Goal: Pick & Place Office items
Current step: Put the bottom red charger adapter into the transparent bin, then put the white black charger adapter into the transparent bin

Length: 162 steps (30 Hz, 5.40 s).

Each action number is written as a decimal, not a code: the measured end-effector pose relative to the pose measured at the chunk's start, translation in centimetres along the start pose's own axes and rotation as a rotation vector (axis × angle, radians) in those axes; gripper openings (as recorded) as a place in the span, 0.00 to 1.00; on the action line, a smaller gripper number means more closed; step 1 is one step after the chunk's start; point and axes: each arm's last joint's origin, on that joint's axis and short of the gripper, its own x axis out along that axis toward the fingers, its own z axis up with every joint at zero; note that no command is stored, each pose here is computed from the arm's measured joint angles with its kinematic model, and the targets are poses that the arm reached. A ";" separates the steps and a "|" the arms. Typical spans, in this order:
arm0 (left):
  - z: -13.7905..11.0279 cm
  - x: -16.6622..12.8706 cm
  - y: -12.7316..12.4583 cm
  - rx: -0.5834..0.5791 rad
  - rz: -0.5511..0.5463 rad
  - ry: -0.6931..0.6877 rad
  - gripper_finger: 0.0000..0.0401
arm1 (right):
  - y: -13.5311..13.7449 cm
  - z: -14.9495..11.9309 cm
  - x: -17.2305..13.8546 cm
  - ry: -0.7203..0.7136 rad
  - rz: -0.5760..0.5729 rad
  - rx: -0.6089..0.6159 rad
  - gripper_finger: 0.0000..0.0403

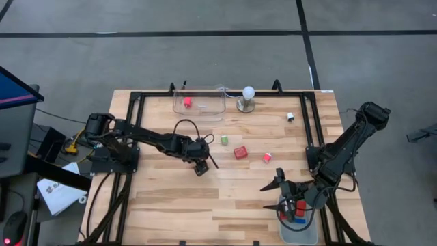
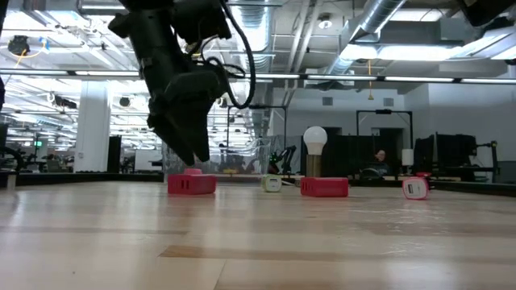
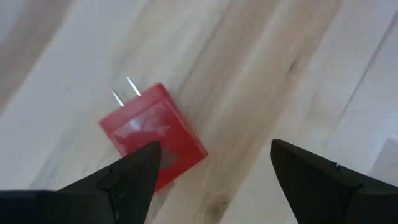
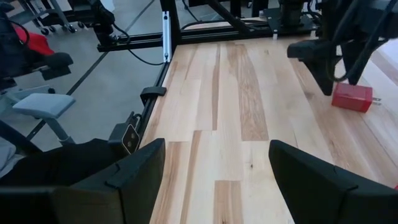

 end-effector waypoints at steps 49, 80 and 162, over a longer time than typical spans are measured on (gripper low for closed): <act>3.0 -2.7 0.8 0.069 -0.135 -0.218 0.50 | 0.6 -0.4 -0.5 0.000 0.009 -0.004 0.69; 14.3 -2.5 21.9 -0.282 0.175 -0.209 0.53 | -1.6 0.4 0.9 -0.008 -0.116 0.002 0.69; -3.1 -18.2 1.2 0.370 -0.431 -1.194 0.74 | -29.5 -0.6 -9.1 0.700 -1.031 0.757 0.69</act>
